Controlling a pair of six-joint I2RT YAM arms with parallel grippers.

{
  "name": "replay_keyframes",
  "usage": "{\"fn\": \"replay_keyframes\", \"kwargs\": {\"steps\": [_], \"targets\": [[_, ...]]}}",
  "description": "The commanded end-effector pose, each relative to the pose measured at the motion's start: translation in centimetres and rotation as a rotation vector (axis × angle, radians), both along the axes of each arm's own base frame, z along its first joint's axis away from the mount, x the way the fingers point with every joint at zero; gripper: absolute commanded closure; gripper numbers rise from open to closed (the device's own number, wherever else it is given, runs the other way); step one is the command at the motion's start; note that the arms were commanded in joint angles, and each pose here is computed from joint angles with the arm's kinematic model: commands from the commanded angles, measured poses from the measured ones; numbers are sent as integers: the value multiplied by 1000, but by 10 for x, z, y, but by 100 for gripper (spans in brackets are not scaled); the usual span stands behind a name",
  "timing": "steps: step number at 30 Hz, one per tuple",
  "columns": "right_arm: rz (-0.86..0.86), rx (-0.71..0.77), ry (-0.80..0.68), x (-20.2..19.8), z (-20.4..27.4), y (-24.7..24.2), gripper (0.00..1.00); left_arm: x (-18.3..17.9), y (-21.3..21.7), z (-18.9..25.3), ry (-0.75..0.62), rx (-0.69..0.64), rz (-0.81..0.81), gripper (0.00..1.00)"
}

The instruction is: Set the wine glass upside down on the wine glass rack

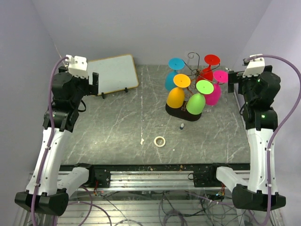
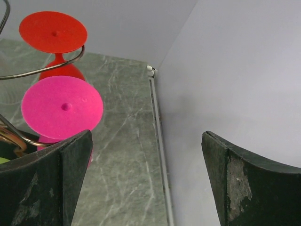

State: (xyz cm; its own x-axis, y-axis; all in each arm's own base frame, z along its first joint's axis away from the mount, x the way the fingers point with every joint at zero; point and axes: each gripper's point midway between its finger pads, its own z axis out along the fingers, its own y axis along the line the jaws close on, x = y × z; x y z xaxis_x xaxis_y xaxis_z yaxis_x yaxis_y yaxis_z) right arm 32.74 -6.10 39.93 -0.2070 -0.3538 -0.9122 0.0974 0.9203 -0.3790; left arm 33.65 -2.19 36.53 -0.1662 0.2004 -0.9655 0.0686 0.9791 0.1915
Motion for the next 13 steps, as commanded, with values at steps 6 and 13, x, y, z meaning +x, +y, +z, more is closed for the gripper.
{"fn": "replay_keyframes", "kwargs": {"steps": [6, 13], "targets": [[-42, 127, -84, -15, -7, -4, 0, -22, 20, 16, -96, -93, 88, 1], [-90, 127, -115, -24, -1, -13, 0, -29, 22, 15, -98, -82, 91, 1]]}}
